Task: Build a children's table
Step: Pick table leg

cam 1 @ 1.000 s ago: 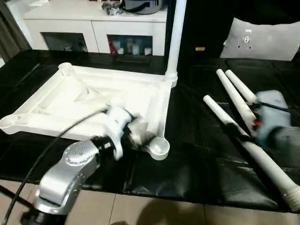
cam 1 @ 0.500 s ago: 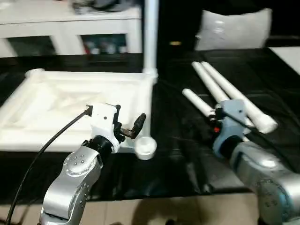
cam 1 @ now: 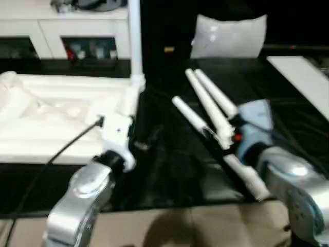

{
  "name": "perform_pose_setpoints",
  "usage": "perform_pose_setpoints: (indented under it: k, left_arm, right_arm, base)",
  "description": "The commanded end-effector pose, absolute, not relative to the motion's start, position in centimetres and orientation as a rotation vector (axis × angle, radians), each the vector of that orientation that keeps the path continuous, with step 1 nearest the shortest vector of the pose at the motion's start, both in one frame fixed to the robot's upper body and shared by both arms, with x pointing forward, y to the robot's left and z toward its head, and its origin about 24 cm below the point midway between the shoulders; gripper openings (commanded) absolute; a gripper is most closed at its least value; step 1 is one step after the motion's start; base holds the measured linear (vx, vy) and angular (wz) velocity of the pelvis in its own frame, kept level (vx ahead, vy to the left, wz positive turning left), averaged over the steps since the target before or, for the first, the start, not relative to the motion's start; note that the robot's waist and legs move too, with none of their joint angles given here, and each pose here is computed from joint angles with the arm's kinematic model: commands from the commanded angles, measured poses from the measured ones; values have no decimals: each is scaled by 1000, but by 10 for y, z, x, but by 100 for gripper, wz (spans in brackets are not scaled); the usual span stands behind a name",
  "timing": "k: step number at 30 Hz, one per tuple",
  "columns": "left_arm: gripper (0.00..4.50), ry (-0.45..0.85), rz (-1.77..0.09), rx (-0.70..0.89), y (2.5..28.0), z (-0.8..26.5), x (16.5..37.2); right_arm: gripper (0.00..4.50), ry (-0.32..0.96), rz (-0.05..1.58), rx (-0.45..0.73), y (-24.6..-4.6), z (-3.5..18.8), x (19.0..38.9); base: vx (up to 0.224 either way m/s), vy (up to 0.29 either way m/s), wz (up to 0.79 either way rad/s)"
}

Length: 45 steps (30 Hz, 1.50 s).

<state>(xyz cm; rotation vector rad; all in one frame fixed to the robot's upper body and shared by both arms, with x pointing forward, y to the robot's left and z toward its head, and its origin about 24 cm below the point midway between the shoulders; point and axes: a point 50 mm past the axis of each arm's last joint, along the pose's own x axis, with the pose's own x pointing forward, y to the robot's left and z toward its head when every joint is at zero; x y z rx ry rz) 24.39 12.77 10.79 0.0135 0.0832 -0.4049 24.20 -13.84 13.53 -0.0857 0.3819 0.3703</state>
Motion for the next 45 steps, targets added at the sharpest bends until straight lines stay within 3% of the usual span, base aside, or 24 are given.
perform_pose_setpoints:
  k: [1,8,13,21,23,33,34,38,39,45]
  left_arm:
    - [447,82,-452,12,123,112,243]
    - [447,143,-699,6,113,115,232]
    - [447,252,-908,69,110,115,222]
    - [447,318,-939,67,113,117,222]
    - [447,343,-957,86,114,115,222]
    - [447,410,-999,87,118,107,222]
    - [450,412,-1002,87,118,107,222]
    - [450,417,-1002,87,119,106,221]
    - [450,417,-1002,88,119,105,221]
    - [450,421,-1003,91,121,104,221]
  right_arm:
    - [450,430,349,-102,-147,136,241]
    - [450,569,400,-176,-162,124,246]
    - [450,634,411,-186,-167,115,269]
    - [450,647,509,-158,-152,115,297]
    - [450,679,508,-203,-149,112,304]
    - [450,802,565,-200,-140,101,318]
    - [420,819,582,-195,-139,99,318]
    - [407,852,614,-201,-138,96,318]
    - [382,856,617,-202,-138,95,318]
    - [334,882,642,-216,-138,90,321]
  base:
    - [-105,-216,-2]
    - [-109,-193,-9]
    - [-63,-28,-4]
    - [-6,20,-3]
    - [0,0,0]
    - [0,0,0]
    - [0,0,0]
    - [0,0,0]
    - [0,0,0]
    - [0,0,0]
